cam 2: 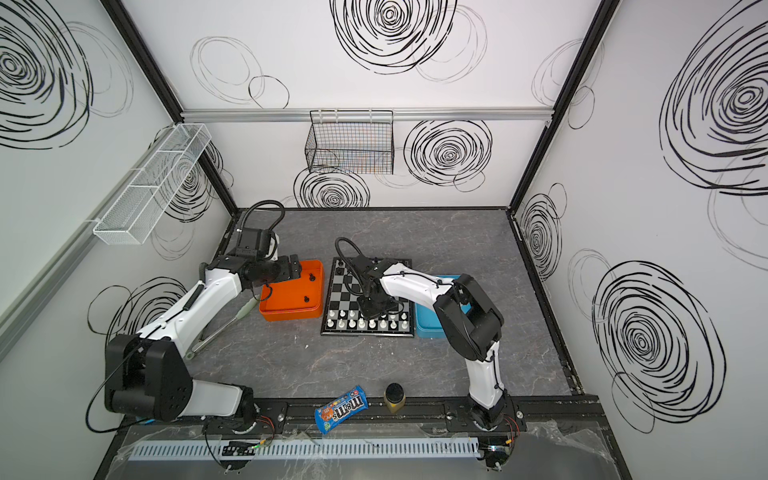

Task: Set up the chess pieces on the board
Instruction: 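Carry the white pawn with the right gripper over the board's nearest rows, then lower the white pawn toward an empty square in the nearest rows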

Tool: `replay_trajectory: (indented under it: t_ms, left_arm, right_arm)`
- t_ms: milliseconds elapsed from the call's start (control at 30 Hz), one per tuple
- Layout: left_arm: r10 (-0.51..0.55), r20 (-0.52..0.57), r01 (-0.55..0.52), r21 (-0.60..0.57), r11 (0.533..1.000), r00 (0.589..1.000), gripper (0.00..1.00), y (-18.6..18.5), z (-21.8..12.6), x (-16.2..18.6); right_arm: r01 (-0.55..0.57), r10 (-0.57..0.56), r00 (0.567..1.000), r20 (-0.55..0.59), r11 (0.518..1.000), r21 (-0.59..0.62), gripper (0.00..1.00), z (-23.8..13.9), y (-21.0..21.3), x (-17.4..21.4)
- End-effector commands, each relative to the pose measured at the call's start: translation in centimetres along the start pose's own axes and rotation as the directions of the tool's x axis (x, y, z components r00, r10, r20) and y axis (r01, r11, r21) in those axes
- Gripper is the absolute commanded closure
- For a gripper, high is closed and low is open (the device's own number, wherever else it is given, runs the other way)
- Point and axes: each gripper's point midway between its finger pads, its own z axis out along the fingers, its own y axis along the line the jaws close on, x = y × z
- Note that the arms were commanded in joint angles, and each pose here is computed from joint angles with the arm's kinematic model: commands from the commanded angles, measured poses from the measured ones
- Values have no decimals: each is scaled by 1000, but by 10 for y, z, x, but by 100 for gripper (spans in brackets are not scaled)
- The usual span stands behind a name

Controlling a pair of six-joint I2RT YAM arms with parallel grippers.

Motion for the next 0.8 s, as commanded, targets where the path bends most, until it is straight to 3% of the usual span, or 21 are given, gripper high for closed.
replay_trajectory:
  t_ms: [0,233,767]
  left_arm:
    - [0,37,-1,11,1000,999,4,1,-4,-8]
    - [1,36,-1,9,1000,999,4,1,-4,-7]
    - [0,35,-1,8,1000,999,4,1,-3,-8]
  right_arm:
    - [6,-6,999,-38,1000,19,89,5,-2,8]
    - [5,-4,1000,-29,1000,21,86,7,-2,5]
    - [5,-5,1000,-14,1000,21,90,8,-2,-1]
